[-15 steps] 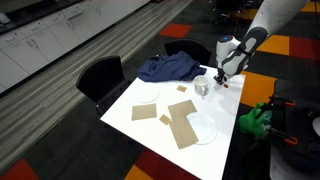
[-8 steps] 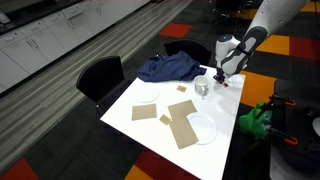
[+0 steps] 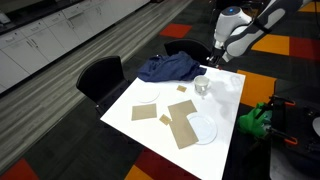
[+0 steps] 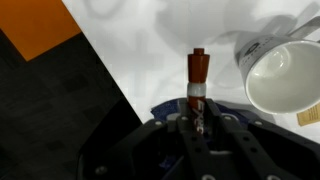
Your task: Put the marker in the mug
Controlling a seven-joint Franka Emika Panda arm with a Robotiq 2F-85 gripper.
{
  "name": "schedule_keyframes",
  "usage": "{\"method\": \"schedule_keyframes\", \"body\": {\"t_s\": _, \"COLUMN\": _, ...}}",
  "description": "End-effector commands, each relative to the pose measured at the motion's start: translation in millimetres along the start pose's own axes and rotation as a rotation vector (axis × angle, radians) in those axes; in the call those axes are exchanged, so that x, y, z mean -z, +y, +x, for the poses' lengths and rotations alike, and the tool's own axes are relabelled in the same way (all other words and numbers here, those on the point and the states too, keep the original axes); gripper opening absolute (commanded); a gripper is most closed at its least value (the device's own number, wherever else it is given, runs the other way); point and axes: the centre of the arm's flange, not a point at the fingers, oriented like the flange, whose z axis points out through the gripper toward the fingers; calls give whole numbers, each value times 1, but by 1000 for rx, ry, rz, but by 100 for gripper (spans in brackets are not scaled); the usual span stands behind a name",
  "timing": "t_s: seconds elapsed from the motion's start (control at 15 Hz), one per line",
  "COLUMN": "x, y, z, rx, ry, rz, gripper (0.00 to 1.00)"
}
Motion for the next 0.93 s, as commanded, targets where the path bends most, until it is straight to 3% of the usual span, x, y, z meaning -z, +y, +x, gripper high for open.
{"method": "schedule_keyframes", "body": {"t_s": 0.0, "x": 93, "y": -10, "z": -11, "rx": 56, "ry": 33, "rz": 2, "gripper": 5}}
{"method": "schedule_keyframes", "body": {"t_s": 0.47, "x": 202, "y": -56, "z": -11, "rx": 193, "ry": 63, "rz": -5, "gripper": 5}}
{"method": "schedule_keyframes", "body": {"t_s": 0.87, "x": 218, "y": -98, "z": -18, "rx": 249, "ry": 39, "rz": 17, "gripper": 5}}
